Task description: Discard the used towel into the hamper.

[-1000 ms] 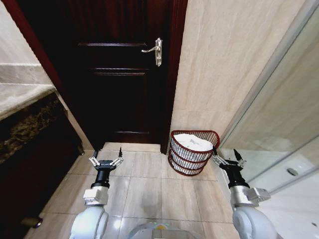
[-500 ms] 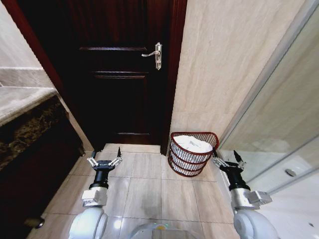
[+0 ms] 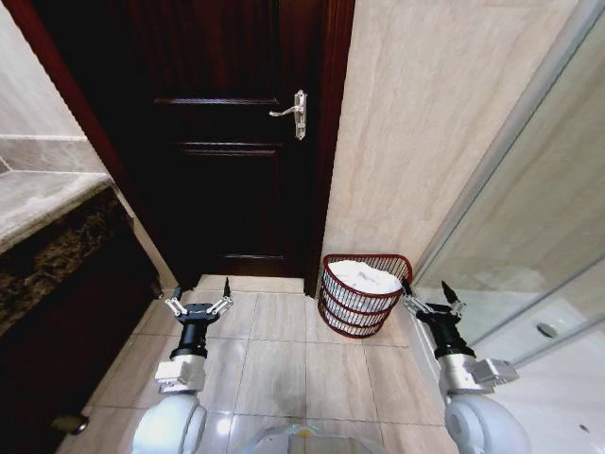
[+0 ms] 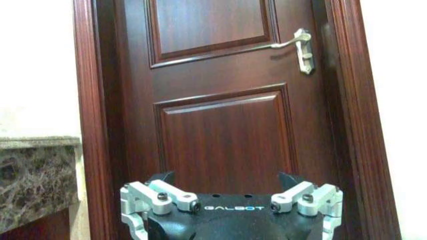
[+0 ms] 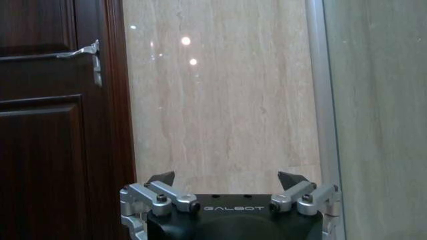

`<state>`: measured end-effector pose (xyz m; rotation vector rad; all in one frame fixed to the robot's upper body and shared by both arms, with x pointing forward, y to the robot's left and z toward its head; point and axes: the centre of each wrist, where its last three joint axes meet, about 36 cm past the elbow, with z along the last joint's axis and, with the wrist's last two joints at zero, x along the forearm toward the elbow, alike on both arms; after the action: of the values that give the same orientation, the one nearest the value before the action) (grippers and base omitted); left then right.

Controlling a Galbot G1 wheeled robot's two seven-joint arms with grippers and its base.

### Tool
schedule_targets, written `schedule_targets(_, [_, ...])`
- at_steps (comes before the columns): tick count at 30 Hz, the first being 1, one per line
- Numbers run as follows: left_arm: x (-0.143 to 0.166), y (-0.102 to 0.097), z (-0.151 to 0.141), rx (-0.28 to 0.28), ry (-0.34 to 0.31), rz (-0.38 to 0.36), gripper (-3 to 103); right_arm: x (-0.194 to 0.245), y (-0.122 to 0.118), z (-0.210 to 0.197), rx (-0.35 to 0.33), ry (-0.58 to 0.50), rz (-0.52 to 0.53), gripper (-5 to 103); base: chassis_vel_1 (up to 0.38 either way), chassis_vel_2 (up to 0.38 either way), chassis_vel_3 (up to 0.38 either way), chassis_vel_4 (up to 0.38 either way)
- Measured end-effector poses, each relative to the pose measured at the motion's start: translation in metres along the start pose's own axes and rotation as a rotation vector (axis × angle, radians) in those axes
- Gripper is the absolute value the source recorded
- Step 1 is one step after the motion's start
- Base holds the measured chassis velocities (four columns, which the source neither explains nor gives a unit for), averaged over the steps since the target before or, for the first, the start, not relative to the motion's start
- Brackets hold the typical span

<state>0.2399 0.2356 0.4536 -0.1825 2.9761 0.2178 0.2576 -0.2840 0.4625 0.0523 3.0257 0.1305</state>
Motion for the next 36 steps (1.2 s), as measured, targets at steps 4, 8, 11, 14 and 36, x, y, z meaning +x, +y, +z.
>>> schedule_targets(4, [0.0,-0.001,0.0,0.005,0.002,0.001,100,0.001,0.001,0.0,0.0,0.003,-0.001,100,0.0,0.0,0.0,0.0])
schedule_targets(8, [0.0,-0.002,0.0,0.005,0.002,0.001,100,0.001,0.001,-0.001,0.0,0.002,-0.001,100,0.0,0.0,0.0,0.0])
schedule_targets(11, [-0.001,-0.002,0.0,0.007,0.003,0.003,100,0.003,0.001,-0.004,0.001,0.008,-0.003,100,0.0,0.0,0.0,0.0])
schedule_targets(14, [-0.001,-0.003,0.0,0.01,0.004,0.006,100,0.004,0.002,-0.007,0.002,0.016,-0.005,100,0.0,0.0,0.0,0.0])
schedule_targets(36, [0.0,-0.006,-0.006,0.01,0.002,0.008,100,0.006,0.002,-0.011,-0.022,0.025,-0.005,100,0.0,0.0,0.0,0.0])
